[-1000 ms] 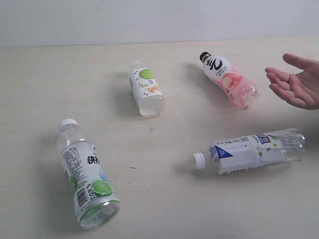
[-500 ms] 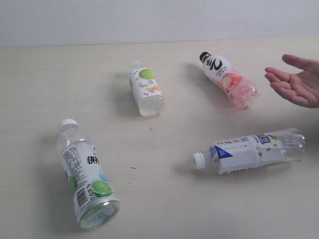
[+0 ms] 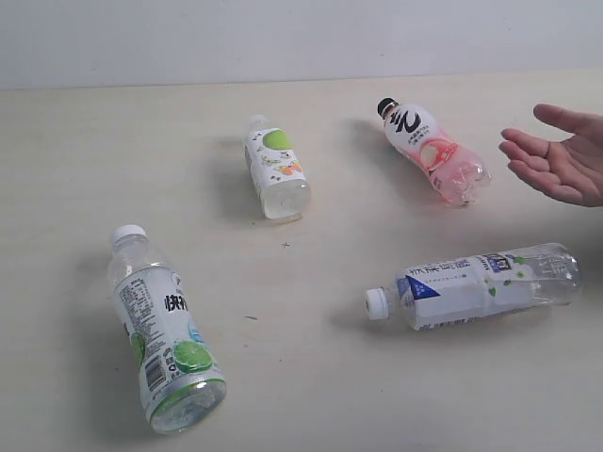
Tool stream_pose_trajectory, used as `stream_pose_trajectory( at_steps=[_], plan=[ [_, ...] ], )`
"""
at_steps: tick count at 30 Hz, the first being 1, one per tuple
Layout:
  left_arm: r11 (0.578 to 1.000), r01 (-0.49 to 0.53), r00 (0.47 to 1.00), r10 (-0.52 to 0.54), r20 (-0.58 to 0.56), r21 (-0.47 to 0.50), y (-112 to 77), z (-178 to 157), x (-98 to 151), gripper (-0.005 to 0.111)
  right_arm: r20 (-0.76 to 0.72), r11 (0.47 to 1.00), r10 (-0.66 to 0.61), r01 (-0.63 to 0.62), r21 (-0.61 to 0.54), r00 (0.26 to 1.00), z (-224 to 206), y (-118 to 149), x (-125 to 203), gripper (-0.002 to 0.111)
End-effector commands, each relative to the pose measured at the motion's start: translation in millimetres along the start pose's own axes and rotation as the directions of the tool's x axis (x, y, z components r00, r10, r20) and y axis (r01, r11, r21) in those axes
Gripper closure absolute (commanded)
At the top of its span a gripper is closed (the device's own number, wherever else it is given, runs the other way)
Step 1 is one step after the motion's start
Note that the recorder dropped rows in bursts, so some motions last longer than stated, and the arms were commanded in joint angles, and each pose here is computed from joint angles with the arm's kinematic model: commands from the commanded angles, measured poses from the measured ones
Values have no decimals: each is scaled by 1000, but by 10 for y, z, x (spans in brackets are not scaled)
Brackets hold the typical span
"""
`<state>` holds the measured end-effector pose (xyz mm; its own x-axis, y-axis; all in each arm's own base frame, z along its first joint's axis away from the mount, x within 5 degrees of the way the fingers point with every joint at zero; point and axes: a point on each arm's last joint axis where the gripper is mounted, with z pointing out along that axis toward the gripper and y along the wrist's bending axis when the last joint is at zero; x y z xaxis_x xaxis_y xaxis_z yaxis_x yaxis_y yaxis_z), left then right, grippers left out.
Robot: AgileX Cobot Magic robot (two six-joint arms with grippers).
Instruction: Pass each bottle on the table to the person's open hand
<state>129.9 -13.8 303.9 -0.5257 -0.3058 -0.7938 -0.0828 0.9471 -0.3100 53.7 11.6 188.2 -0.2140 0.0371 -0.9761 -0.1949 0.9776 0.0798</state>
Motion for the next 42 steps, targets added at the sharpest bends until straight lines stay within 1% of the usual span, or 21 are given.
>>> stream_pose_trajectory(
  at_steps=[1, 3, 5, 6, 8, 13, 17, 19, 23, 27, 30, 32, 34, 35, 36, 38, 39, 40, 41, 42],
  plan=[
    [996, -32, 962, 7, -274, -88, -34, 213, -90, 107, 10, 1000, 1, -1, 4, 1000, -1, -3, 5, 108],
    [994, -71, 920, 31, -390, -89, -58, 293, -99, 107, 10, 1000, 1, -1, 4, 1000, -1, -3, 5, 108],
    [993, -97, 865, 47, -500, -74, -89, 362, -84, 107, 10, 1000, 1, -1, 4, 1000, -1, -3, 5, 108],
    [993, -93, 838, 41, -544, -69, -100, 390, -64, 107, 10, 1000, 1, -1, 4, 1000, -1, -3, 5, 108],
    [996, -71, 804, 25, -595, -54, -136, 433, -25, 107, 10, 1000, 1, -1, 4, 1000, -1, -3, 5, 108],
    [997, -70, 764, 61, -642, 11, -296, 429, 66, 107, 10, 1000, 1, -1, 4, 1000, -1, -3, 5, 108],
    [995, -90, 700, 95, -707, 44, -455, 385, 200, 107, 10, 1000, 1, -1, 4, 1000, -1, -3, 5, 108],
    [993, -103, 677, 111, -728, 56, -540, 382, 266, 107, 10, 1000, 1, -1, 4, 1000, -1, -3, 5, 108],
    [993, -112, 642, 95, -761, 29, -689, 441, 398, 107, 10, 1000, 1, -1, 4, 1000, -1, -3, 5, 108],
    [992, -125, 621, 105, -777, 34, -933, 696, 617, 107, 10, 1000, 1, -1, 4, 1000, -1, -3, 5, 108],
    [991, -134, 610, 99, -786, 21, -1009, 931, 751, 107, 10, 1000, 1, -1, 4, 1000, -1, -3, 5, 108],
    [992, -127, 620, 92, -779, 16, -1044, 1104, 827, 106, 10, 1000, 1, -1, 4, 1000, -1, -3, 5, 108],
    [997, -71, 647, 60, -760, 18, -1107, 1259, 887, 96, 10, 1000, 1, -1, 4, 1000, -1, -3, 5, 108],
    [999, -40, 654, 37, -756, 15, -1133, 1310, 912, 87, 10, 1000, 1, -1, 4, 1000, -1, -3, 5, 108],
    [999, -35, 650, 30, -759, 9, -1135, 1330, 930, 78, 10, 1000, 1, -1, 4, 1000, -1, -3, 5, 108],
    [999, -48, 640, 33, -768, 2, -1124, 1347, 953, 54, 10, 1000, 1, -1, 4, 1000, -1, -3, 5, 108],
    [998, -66, 638, 45, -768, 4, -1113, 1346, 953, 39, 10, 1000, 1, -1, 4, 1000, -1, -3, 5, 108],
    [998, -65, 638, 44, -769, 3, -1113, 1346, 953, 28, 10, 1000, 1, -1, 4, 1000, -1, -3, 5, 108],
    [998, -57, 640, 28, -768, -11, -1110, 1347, 952, 22, 10, 1000, 1, -1, 4, 1000, -1, -3, 5, 108],
    [998, -49, 645, 8, -764, -31, -1104, 1350, 949, 22, 10, 1000, 1, -1, 4, 1000, -1, -3, 5, 108]
  ],
)
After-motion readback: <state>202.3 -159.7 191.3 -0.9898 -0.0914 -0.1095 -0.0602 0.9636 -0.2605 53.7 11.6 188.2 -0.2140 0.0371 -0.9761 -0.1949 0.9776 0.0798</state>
